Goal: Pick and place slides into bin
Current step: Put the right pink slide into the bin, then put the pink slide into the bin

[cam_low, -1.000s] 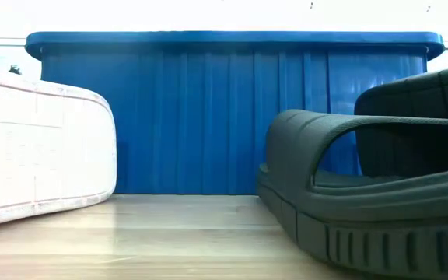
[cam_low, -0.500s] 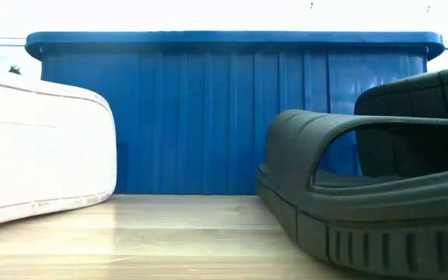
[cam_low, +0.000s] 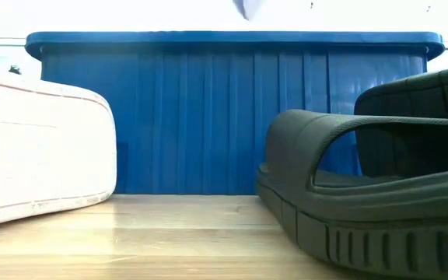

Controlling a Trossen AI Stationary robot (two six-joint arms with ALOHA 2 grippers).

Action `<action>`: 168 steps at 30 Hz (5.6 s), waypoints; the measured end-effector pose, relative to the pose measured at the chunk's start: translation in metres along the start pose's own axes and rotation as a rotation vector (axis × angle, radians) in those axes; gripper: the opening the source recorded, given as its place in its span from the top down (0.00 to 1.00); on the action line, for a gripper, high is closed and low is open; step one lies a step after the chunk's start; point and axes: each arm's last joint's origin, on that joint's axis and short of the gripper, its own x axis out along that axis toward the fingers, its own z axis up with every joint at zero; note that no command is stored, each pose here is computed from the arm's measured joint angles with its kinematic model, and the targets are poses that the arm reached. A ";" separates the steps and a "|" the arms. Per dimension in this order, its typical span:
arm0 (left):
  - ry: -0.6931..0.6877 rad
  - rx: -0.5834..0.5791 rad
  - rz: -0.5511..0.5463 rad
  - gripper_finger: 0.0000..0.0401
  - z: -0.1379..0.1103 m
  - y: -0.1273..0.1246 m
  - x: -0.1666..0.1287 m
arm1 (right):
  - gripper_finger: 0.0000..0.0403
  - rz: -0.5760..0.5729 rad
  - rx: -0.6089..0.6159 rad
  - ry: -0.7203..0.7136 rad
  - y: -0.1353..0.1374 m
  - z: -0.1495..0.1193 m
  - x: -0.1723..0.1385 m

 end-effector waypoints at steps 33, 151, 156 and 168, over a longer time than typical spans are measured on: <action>0.475 0.470 0.164 1.00 -0.162 -0.039 0.172 | 0.44 -0.061 0.028 -0.002 -0.001 0.001 0.002; 0.831 -0.162 -0.336 0.30 -0.171 -0.121 -0.226 | 0.44 -0.063 0.032 0.079 -0.002 -0.007 0.002; 0.877 -0.159 -0.332 0.30 -0.189 -0.121 -0.241 | 0.44 -0.062 0.022 0.079 -0.002 -0.007 0.002; 0.862 -0.023 -0.412 0.30 -0.223 -0.126 -0.241 | 0.44 -0.063 0.015 0.079 -0.002 -0.007 0.002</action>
